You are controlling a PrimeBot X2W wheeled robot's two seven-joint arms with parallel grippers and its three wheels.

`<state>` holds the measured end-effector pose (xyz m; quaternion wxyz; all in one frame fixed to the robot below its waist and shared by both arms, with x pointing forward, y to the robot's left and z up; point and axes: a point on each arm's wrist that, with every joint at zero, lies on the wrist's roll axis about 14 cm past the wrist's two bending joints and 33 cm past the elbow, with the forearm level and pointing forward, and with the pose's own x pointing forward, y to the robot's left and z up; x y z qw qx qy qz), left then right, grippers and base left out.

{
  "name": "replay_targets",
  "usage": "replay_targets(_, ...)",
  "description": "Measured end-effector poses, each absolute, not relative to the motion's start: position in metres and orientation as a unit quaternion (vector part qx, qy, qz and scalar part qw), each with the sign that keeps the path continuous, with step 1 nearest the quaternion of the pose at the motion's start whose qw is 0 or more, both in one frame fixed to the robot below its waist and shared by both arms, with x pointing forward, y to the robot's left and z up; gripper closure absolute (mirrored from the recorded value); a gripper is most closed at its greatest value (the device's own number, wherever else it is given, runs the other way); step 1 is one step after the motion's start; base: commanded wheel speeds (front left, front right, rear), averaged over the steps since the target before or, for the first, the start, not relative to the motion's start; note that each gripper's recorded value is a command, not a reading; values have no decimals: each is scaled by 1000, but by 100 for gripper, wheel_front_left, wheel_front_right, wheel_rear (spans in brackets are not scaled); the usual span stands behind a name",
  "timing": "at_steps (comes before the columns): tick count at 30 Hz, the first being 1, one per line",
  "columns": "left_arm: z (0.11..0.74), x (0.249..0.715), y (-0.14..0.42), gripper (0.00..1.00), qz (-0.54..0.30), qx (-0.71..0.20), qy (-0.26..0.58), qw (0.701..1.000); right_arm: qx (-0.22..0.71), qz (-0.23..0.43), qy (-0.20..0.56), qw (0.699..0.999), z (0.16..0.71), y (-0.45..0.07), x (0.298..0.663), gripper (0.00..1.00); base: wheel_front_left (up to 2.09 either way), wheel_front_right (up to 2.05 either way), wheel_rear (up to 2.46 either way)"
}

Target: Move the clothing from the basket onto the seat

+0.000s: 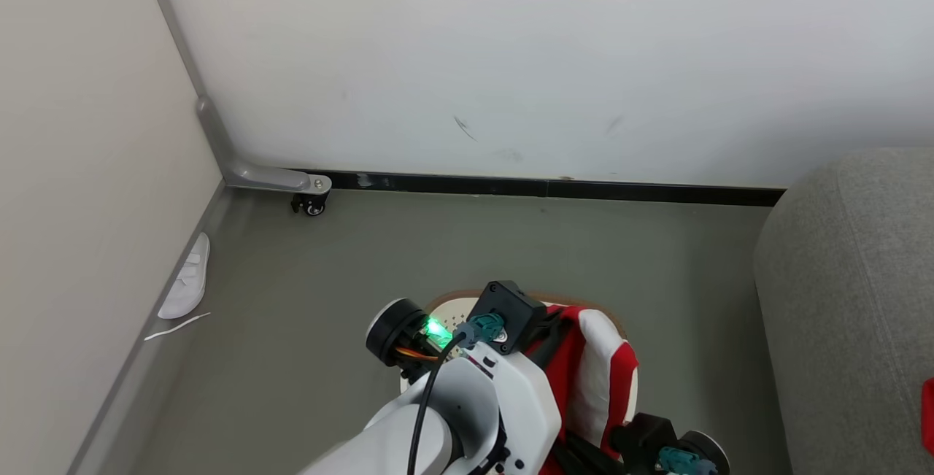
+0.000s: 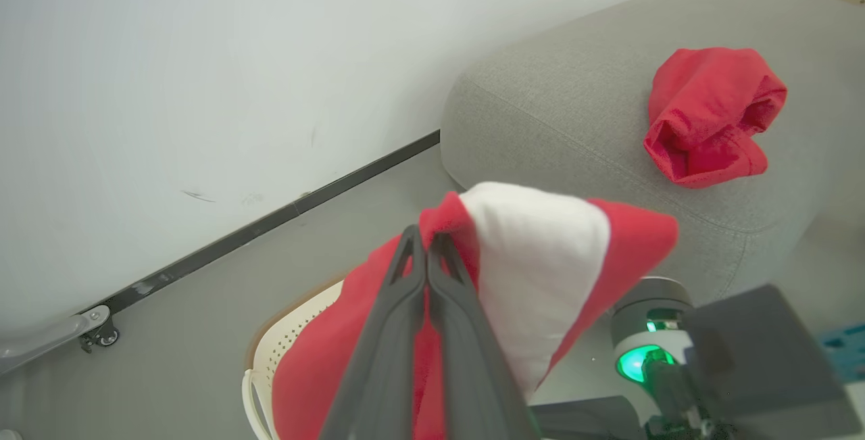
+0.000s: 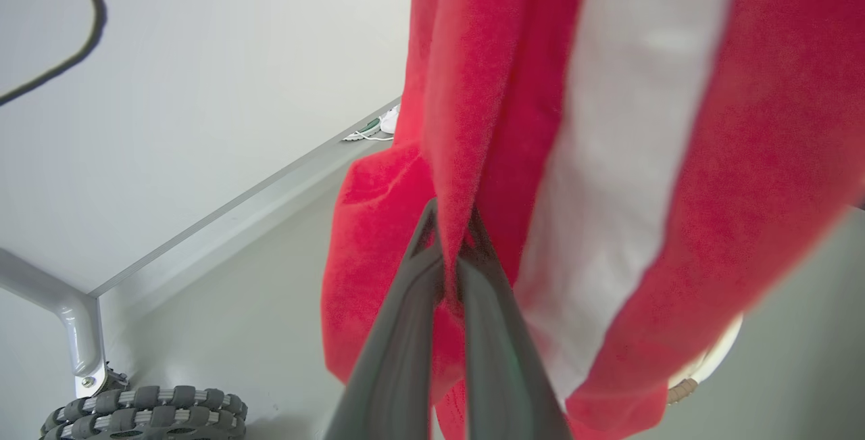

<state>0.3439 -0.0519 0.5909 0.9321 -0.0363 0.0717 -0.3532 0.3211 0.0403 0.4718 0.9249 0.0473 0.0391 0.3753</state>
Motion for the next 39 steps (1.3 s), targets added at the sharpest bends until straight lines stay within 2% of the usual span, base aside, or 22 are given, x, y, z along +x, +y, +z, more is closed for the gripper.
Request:
replay_targets(3,581,348,-47,100,-343,-35,88,934,48,378,42,923,470,42,319,100,0,0,0)
replay_targets(4,579,349,-45,93,-341,-33,91,935,49,378,43,923,470,42,319,100,0,0,0)
replay_targets(8,569,352,-40,77,-333,-34,107,936,53,374,38,925,473,40,321,100,0,0,0)
replay_targets(21,565,352,-46,74,-340,-40,116,932,49,346,-18,937,506,25,346,100,0,0,0)
replay_targets(31,568,351,-42,61,-336,-39,108,935,43,327,-44,943,521,14,355,100,0,0,0)
replay_targets(32,568,351,-41,55,-335,-39,108,935,41,325,-45,944,522,13,356,100,0,0,0)
replay_targets(33,569,352,-40,31,-334,-39,105,936,38,323,-46,944,522,11,357,100,0,0,0)
replay_targets(34,570,352,-39,20,-334,-39,102,936,35,321,-48,945,523,10,358,100,0,0,0)
replay_targets(35,571,351,-39,5,-334,-40,99,937,33,318,-49,946,523,8,360,100,0,0,0)
replay_targets(37,575,351,-37,0,-332,-41,92,938,30,314,-51,948,524,5,362,100,0,0,0)
replay_targets(39,576,352,-32,0,-327,-40,86,940,27,308,-53,949,525,2,365,100,0,0,0)
